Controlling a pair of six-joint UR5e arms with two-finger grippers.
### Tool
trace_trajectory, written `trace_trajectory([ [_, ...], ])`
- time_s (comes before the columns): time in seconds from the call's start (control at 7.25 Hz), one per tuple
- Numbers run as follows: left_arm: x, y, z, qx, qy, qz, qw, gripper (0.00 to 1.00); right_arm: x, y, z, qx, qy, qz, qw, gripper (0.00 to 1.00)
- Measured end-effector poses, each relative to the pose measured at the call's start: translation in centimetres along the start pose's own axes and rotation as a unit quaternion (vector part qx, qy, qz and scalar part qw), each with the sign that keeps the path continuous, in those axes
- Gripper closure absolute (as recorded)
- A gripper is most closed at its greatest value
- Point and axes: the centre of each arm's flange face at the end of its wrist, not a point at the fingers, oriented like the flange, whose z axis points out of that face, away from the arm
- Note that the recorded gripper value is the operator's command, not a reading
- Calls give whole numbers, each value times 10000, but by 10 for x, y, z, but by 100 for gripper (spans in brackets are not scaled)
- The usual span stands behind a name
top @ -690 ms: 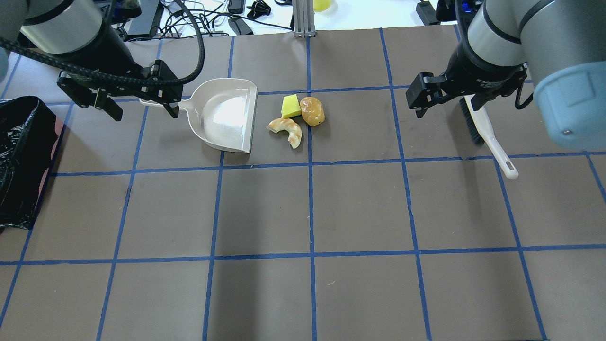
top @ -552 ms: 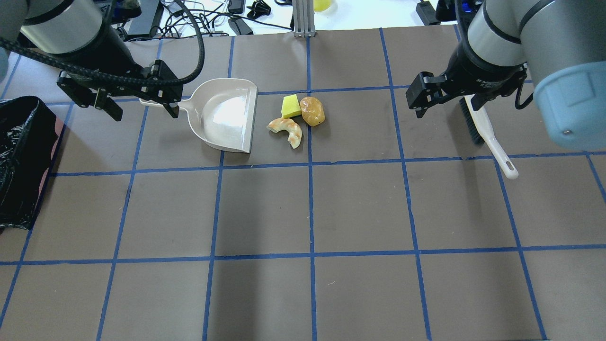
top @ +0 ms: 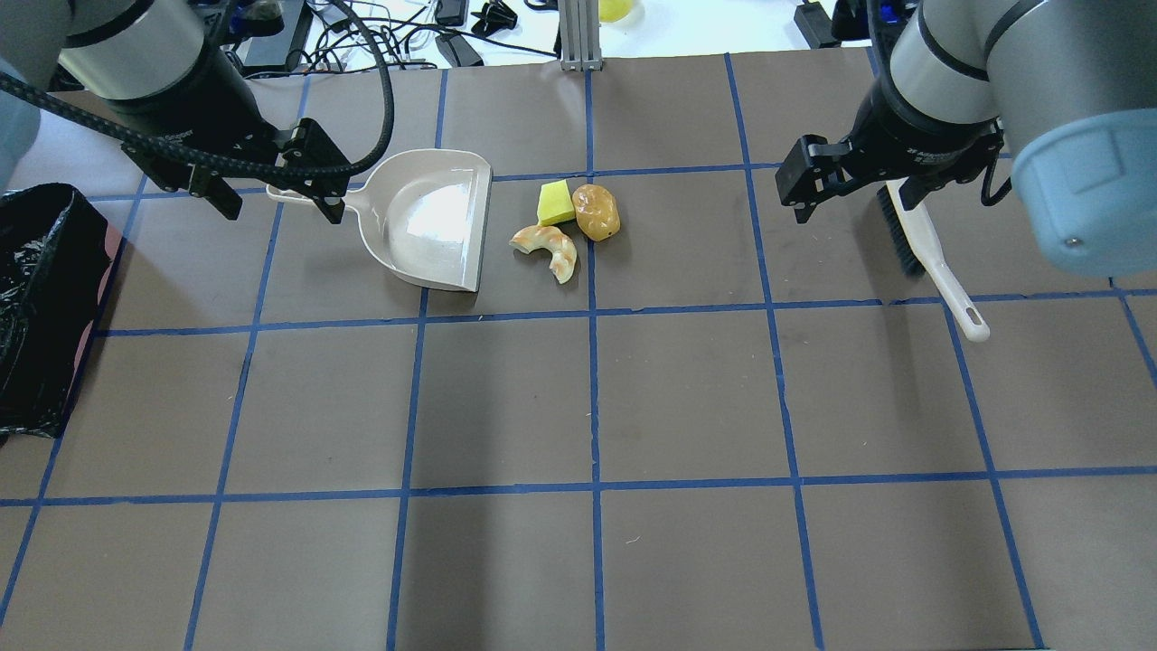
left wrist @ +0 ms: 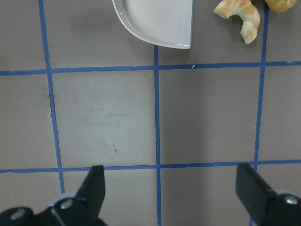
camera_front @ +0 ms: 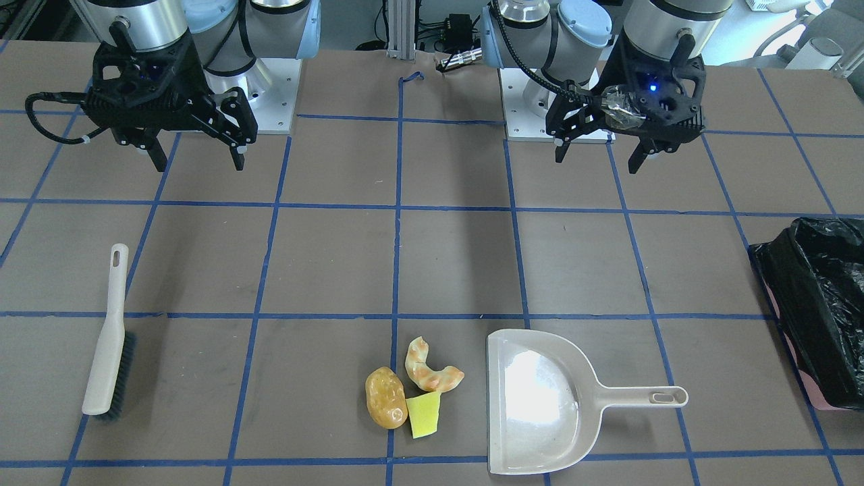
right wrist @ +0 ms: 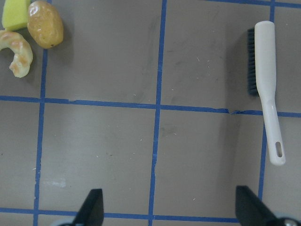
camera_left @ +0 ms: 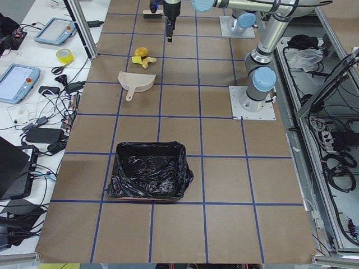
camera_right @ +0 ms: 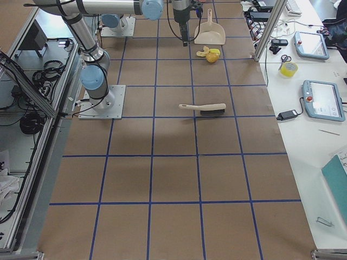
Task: Sweep and dump trash into bin
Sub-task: 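Lower the left gripper to the dustpan handle while the right descends to the brush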
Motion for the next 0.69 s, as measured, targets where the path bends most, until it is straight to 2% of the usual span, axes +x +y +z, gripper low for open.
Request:
trace_trajectory([
  [0.14, -10, -7, 10, -12, 15, 579, 9983, 0, 6, -2, 5, -53, 31, 41, 10000, 0],
  [0.28, -25, -16, 24, -12, 26, 1279, 9918, 0, 23, -7, 13, -131, 58, 83, 9999, 0],
  [0.41, -44, -25, 42, -11, 31, 1980, 9802, 0, 51, -15, 25, -245, 74, -12, 9997, 0],
  [0.55, -68, -35, 62, 41, 0, 2654, 9641, 0, 79, -23, 38, -365, 78, -173, 9992, 0],
  [0.69, -90, -47, 82, 112, -84, 3402, 9403, 0, 103, -29, 54, -501, 169, -350, 9980, 0],
])
